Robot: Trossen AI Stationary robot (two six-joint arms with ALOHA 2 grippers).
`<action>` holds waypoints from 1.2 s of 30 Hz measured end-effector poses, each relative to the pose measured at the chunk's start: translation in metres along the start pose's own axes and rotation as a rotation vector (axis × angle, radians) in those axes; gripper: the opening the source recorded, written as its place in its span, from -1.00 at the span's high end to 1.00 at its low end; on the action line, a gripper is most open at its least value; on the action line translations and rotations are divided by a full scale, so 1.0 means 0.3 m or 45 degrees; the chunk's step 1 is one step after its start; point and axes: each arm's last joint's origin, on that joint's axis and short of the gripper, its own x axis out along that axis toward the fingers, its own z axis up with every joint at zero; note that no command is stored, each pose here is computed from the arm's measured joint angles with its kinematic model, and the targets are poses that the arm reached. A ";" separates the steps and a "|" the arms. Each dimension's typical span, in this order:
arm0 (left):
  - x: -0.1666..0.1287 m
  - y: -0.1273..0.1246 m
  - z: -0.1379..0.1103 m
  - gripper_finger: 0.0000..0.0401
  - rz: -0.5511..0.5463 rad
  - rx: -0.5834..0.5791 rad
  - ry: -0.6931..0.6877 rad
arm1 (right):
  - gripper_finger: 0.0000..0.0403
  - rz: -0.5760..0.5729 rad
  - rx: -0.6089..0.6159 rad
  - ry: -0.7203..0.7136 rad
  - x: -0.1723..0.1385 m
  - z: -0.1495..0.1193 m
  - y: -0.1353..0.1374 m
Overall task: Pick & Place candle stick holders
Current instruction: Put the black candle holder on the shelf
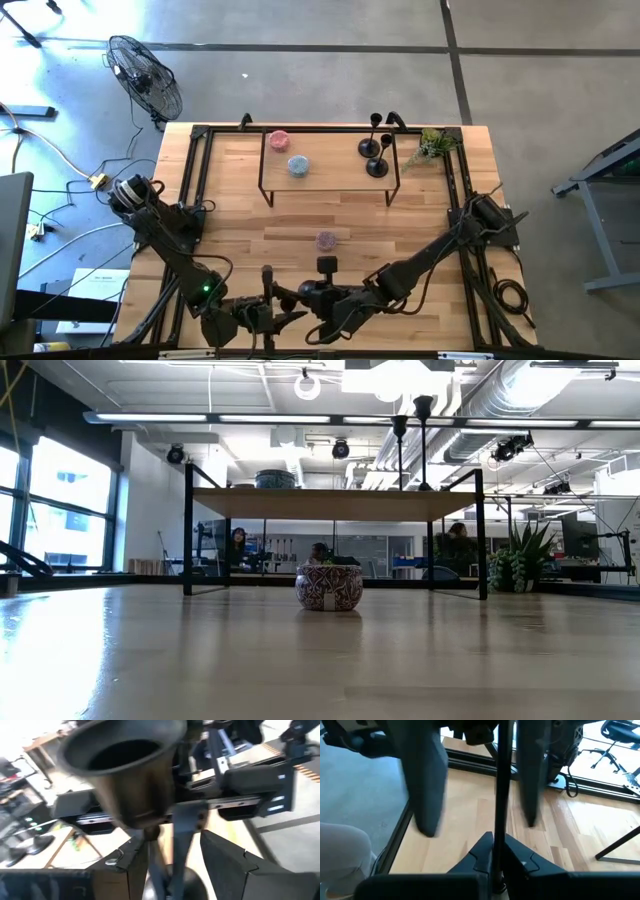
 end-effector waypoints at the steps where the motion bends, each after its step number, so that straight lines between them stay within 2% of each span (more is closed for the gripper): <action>1: -0.004 -0.002 0.000 0.15 0.018 0.012 0.000 | 0.88 0.000 0.000 0.000 0.000 0.000 0.000; 6: -0.044 -0.005 0.014 0.14 0.201 0.061 -0.008 | 0.96 0.003 -0.014 0.006 0.000 -0.002 0.000; 8: -0.077 -0.005 0.030 0.14 0.234 0.087 -0.018 | 0.96 0.001 -0.013 0.005 -0.001 -0.001 0.000; 12: -0.151 0.009 0.072 0.14 0.235 0.044 -0.053 | 0.90 -0.046 -0.012 0.012 -0.002 -0.004 -0.003; 18: -0.264 -0.001 0.103 0.14 0.213 0.005 -0.089 | 0.96 -0.088 -0.034 0.021 -0.007 -0.009 0.002; 23: -0.348 -0.027 0.100 0.14 0.267 0.010 -0.088 | 0.92 -0.254 -0.069 0.010 -0.047 -0.006 0.012; 27: -0.401 -0.042 0.095 0.14 0.274 -0.010 -0.096 | 0.96 -0.392 -0.104 -0.010 -0.115 0.018 0.004; 33: -0.441 -0.055 0.093 0.14 0.244 -0.020 -0.108 | 0.93 -0.668 -0.123 -0.072 -0.220 0.062 -0.028; 36: -0.439 -0.056 0.087 0.14 0.244 -0.025 -0.107 | 0.96 -0.744 -0.125 -0.085 -0.268 0.086 -0.060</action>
